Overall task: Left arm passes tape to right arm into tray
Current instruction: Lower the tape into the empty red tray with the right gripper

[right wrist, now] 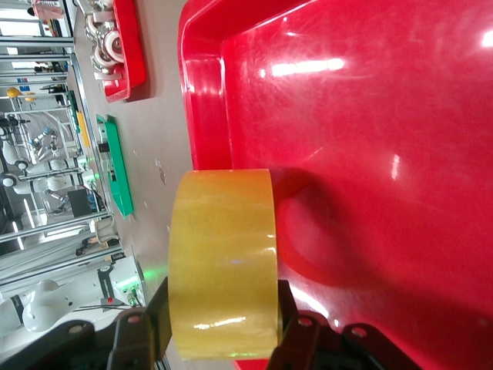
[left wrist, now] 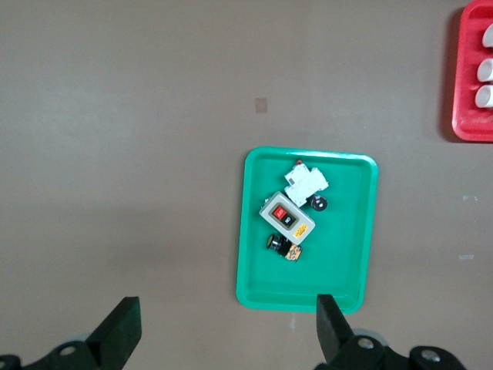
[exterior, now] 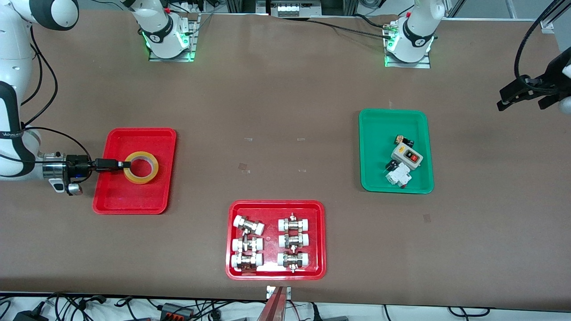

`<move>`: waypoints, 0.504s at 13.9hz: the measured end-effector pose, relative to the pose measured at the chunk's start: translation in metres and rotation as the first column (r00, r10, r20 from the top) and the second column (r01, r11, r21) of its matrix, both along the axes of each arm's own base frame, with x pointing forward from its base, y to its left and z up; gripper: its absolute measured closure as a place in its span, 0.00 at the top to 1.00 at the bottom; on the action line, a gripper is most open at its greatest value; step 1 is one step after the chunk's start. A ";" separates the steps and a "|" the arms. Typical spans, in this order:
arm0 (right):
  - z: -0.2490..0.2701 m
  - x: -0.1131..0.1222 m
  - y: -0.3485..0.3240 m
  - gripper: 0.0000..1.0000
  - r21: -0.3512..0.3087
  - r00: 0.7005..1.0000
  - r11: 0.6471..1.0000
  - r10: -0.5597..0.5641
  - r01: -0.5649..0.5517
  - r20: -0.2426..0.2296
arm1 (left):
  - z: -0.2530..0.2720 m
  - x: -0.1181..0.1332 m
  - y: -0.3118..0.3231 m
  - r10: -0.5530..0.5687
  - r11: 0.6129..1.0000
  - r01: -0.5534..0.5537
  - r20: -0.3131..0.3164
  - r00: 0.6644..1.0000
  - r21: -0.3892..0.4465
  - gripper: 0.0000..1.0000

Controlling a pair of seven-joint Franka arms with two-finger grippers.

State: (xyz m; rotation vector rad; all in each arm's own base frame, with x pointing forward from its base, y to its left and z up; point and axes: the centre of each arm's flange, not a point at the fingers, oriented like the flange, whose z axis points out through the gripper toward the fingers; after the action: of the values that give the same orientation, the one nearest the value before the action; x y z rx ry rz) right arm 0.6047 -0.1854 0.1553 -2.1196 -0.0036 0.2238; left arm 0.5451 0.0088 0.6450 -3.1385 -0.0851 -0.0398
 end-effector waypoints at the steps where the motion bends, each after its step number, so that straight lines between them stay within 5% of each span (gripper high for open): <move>1: 0.000 -0.002 -0.005 0.55 0.000 1.000 1.000 -0.008 0.008 0.001 | 0.006 0.000 -0.002 -0.004 1.000 0.004 0.012 1.000 0.000 1.00; 7: -0.005 -0.005 -0.013 0.56 0.010 1.000 1.000 -0.015 0.015 0.012 | 0.012 -0.003 -0.012 -0.022 1.000 0.022 -0.001 1.000 0.000 1.00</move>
State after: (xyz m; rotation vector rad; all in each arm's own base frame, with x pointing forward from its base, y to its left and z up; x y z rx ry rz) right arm 0.5994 -0.1983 0.1506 -2.1102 0.0044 0.2018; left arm 0.5416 -0.0033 0.6573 -3.1391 -0.0506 -0.0383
